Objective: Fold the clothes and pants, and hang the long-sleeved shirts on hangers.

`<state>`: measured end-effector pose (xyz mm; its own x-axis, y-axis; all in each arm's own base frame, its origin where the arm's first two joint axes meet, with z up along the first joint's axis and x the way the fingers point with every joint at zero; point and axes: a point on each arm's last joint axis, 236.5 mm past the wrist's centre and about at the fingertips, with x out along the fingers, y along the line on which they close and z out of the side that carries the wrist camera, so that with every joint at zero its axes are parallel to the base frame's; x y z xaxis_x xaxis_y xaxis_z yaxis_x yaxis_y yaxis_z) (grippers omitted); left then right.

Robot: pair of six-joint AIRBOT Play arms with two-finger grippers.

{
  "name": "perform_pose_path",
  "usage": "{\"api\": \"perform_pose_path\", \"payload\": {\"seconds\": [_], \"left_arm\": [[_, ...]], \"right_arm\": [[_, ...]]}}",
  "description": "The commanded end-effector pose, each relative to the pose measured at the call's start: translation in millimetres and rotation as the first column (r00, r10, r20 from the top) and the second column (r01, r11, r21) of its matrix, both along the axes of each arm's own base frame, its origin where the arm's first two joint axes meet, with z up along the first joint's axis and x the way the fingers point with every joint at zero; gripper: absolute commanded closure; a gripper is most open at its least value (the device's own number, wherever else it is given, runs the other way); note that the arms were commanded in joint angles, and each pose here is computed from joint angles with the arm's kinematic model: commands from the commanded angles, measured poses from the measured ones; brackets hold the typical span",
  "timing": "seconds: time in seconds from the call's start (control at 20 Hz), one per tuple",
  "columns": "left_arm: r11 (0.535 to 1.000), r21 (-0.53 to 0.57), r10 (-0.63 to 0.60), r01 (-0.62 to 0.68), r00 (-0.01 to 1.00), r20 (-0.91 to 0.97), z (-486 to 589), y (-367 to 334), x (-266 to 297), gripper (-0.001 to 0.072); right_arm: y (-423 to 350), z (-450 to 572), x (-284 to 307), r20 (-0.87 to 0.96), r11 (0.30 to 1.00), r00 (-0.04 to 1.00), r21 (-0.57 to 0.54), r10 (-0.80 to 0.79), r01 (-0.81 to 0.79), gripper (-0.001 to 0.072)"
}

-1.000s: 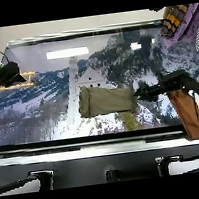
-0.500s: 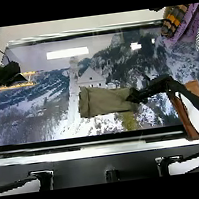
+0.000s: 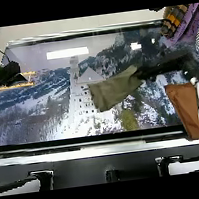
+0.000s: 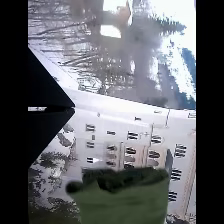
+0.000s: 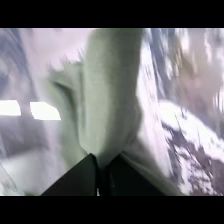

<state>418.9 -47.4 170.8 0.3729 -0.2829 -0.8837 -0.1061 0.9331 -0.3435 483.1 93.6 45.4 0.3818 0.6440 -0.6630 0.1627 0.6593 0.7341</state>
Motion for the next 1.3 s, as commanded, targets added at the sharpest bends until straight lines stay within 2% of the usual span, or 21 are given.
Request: {"api": "perform_pose_path", "payload": {"seconds": [0.0,0.25,0.5,0.7,0.9,1.05,1.25], "left_arm": [[1.000,0.000,0.001,-0.001,1.000,-0.001,-0.2,0.3,0.0,0.0693],[1.000,0.001,-0.003,0.003,1.000,0.000,-0.2,0.3,-0.1,0.0693],[1.000,0.001,-0.003,0.003,1.000,-0.001,-0.3,0.3,-0.2,0.0693],[1.000,0.001,-0.003,0.003,1.000,-0.002,-0.4,0.3,-0.5,0.0693],[1.000,0.001,-0.003,0.003,1.000,-0.003,-0.5,0.3,-0.7,0.0693],[1.000,0.001,-0.005,0.005,1.000,-0.009,-1.0,0.1,-2.2,0.0693],[1.000,0.003,-0.009,0.009,1.000,-0.021,-2.1,0.1,-4.8,0.0693]], "right_arm": [[-47.2,60.6,26.9,0.072,0.990,0.988,0.018,-0.140,0.139,0.0686],[-141.8,98.0,44.6,0.126,0.924,0.916,0.029,-0.381,0.381,0.0686],[-249.7,141.0,53.7,0.229,0.768,0.737,0.091,-0.636,0.635,0.0687],[-305.4,165.4,45.1,0.258,0.653,0.612,0.119,-0.748,0.748,0.0687],[-321.3,154.6,24.2,0.197,0.603,0.585,0.042,-0.786,0.796,0.0686],[-327.3,124.0,-7.1,0.090,0.570,0.580,-0.115,-0.810,0.814,0.0687],[-317.2,91.7,-49.1,-0.062,0.601,0.610,-0.278,-0.790,0.749,0.0688]]}}
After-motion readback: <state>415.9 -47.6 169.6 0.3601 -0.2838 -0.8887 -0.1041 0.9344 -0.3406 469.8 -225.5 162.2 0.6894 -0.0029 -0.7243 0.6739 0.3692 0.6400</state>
